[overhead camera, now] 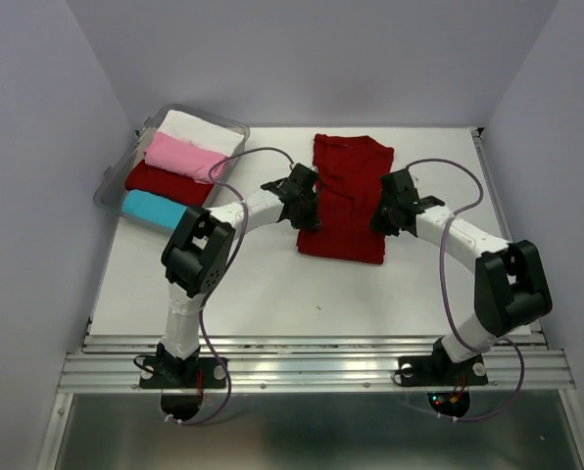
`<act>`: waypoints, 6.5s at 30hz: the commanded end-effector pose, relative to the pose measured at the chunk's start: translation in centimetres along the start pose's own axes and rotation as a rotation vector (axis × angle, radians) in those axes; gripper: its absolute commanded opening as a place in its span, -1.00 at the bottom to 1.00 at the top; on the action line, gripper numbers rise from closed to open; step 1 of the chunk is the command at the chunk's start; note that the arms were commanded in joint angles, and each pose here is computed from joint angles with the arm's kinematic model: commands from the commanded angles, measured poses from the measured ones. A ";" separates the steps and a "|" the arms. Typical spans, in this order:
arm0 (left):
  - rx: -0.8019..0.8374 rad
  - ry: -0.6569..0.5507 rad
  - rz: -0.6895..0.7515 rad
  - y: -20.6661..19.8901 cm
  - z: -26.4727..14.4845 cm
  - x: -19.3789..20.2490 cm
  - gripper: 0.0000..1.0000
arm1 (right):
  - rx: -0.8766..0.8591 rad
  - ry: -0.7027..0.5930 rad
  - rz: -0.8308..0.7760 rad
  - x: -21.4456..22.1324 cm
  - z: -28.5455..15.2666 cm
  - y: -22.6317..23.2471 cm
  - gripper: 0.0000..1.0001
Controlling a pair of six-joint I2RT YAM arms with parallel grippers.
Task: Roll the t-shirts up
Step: Roll the T-shirt to the center of the board.
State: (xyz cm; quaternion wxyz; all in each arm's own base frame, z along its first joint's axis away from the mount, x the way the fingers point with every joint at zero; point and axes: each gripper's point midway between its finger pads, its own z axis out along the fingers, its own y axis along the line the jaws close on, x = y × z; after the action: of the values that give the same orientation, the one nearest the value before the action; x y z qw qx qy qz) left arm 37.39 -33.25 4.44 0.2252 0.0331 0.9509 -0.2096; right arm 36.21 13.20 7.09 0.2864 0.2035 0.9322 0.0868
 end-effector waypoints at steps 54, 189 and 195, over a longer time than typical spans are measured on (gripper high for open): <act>-0.036 -0.013 0.007 3.1 -2.4 0.9 -1.00 | 0.106 0.087 -0.048 5.8 2.7 -5.3 -0.95; 0.195 -0.015 -0.269 1.5 -12.1 12.0 -1.00 | -0.107 -0.019 0.191 9.5 -10.8 -4.5 -0.99; 0.188 -0.030 -0.258 1.3 -12.2 10.3 -1.00 | -0.076 -0.056 0.162 7.9 -10.6 -4.0 -0.98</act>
State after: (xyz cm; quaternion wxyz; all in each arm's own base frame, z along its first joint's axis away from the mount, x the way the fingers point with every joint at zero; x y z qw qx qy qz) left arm 21.69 -27.10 7.65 0.1834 -0.0820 0.9246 -0.3237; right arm 21.15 12.83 8.86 0.2746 0.2765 0.9080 0.1538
